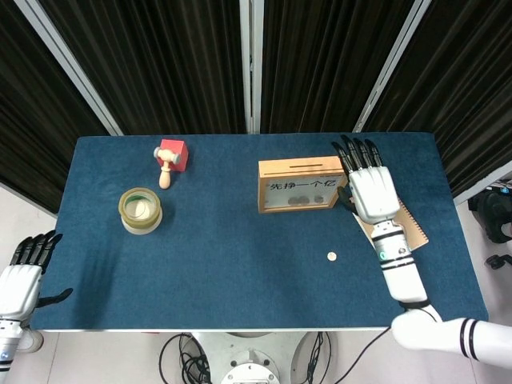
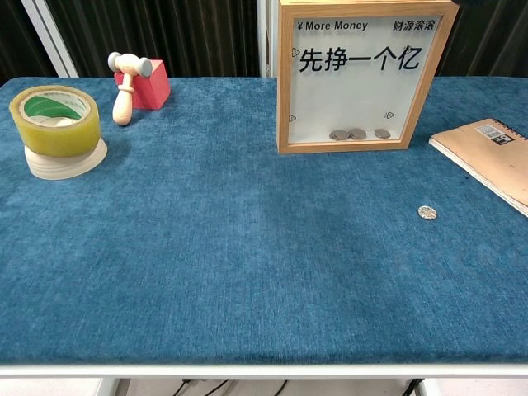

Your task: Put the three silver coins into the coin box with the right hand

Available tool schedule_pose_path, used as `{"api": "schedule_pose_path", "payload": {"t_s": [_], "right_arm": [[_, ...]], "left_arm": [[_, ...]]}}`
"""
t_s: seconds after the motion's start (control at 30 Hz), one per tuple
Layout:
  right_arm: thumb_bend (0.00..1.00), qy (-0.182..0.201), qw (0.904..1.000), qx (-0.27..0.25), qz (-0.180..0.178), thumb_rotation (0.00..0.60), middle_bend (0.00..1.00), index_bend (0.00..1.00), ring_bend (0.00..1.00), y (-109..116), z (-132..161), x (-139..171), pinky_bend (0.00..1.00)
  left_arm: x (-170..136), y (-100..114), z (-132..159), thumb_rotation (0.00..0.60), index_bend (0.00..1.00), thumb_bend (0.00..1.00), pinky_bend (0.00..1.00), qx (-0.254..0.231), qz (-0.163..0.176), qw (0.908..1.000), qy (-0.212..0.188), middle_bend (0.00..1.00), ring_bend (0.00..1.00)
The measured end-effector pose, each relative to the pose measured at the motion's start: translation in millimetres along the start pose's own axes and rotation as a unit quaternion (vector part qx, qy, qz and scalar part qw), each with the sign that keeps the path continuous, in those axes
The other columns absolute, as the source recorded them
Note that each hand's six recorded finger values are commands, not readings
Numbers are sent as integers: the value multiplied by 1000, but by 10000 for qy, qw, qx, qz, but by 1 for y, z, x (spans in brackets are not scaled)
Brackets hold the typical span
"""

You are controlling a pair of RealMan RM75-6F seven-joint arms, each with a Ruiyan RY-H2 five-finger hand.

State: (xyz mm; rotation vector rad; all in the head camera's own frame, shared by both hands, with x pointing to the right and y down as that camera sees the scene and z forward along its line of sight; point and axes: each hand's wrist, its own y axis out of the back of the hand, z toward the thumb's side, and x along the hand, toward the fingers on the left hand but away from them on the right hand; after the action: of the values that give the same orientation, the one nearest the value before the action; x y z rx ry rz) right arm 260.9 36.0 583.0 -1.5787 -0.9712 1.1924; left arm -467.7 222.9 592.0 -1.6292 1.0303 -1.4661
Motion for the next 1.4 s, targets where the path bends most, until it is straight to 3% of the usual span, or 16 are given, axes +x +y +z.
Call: {"api": "schedule_pose_path", "payload": {"t_s": [0.23,0.43,0.67,0.83,1.4], "right_arm": [[286,30,9989,81,467,600,0,0,0,-33,-44,80,0],[287,11,9962,55,866,600,0,62,0,-66,-61,111,0],[283,103,9894,-185,1438,600,0,237,0,-111,-56,120,0],[286,108,9862,-316,1622,600,0,330,0,-135,-51,118,0],[275,57,9808,-358,1919,600,0,320,0,-165,-45,117,0]], "left_arm": [[1,-3,3,600,60,0,0,72,-31,10000,-12,8,0],[1,-5,6,600,60,0,0,91,-53,9999,-23,8,0],[-4,-6,3,600,60,0,0,105,-79,9999,41,8,0],[-6,-6,-1,600,60,0,0,81,-70,9999,88,8,0],[-4,-7,-5,600,60,0,0,52,-83,9999,102,8,0]]}}
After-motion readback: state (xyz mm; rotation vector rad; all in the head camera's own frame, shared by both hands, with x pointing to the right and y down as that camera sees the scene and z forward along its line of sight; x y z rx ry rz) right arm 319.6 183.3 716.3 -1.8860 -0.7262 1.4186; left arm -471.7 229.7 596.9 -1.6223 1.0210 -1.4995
